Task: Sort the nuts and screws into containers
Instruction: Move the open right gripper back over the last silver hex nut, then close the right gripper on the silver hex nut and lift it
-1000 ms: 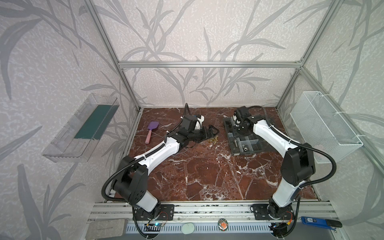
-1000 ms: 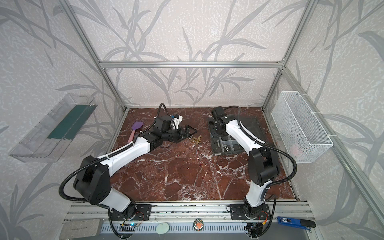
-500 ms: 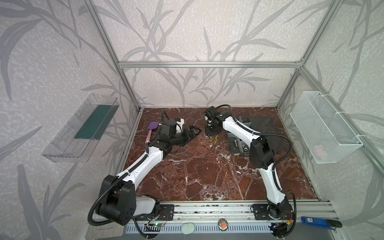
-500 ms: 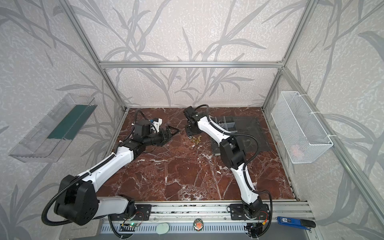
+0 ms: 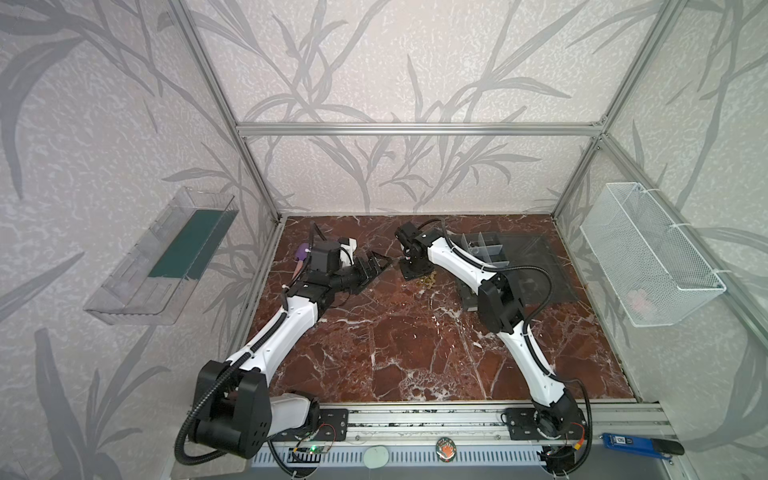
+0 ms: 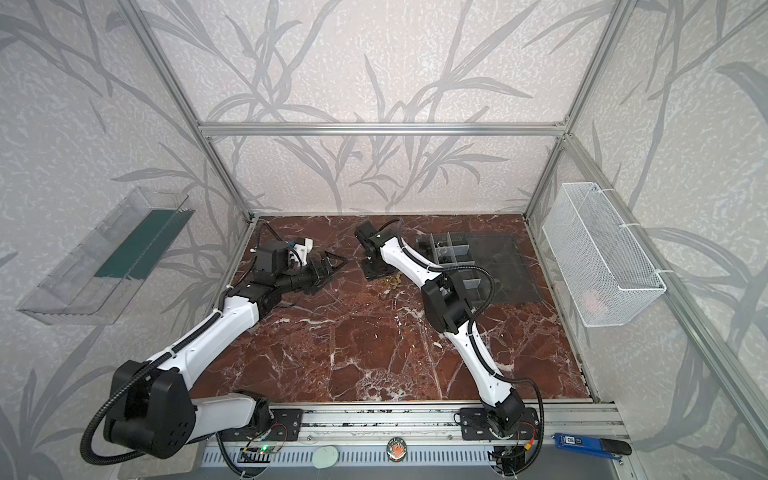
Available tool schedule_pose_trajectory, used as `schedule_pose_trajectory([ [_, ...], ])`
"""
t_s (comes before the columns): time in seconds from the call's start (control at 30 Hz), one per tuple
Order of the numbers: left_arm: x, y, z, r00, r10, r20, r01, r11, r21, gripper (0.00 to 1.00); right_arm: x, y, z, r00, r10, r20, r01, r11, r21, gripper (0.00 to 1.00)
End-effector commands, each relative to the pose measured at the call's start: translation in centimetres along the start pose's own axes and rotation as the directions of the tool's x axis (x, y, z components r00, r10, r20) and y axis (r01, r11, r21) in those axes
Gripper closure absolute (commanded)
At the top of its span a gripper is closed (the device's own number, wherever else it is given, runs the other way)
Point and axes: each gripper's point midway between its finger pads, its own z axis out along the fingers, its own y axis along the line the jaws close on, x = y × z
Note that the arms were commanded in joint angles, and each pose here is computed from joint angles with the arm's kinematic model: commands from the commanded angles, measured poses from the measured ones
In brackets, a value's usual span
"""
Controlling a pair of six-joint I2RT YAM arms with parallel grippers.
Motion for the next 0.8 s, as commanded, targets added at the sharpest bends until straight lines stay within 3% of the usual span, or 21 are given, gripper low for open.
schedule_pose_trajectory([
  [0.0, 0.4, 0.0, -0.1, 1.0, 0.009, -0.02, -0.009, 1.0, 0.008, 0.01, 0.2, -0.7, 0.3, 0.999, 0.041, -0.014, -0.04, 0.999, 0.034, 0.53],
  [0.5, 0.9, 0.3, -0.7, 0.999, 0.033, -0.032, -0.034, 0.999, -0.014, 0.01, 0.4, -0.3, 4.0, 0.98, 0.196, -0.024, -0.196, 0.981, 0.007, 0.53],
  [0.77, 1.1, 0.2, -1.1, 0.998, 0.049, -0.029, -0.049, 0.999, -0.021, 0.01, 0.5, -1.3, 5.3, 0.975, 0.222, -0.023, -0.22, 0.974, 0.049, 0.57],
])
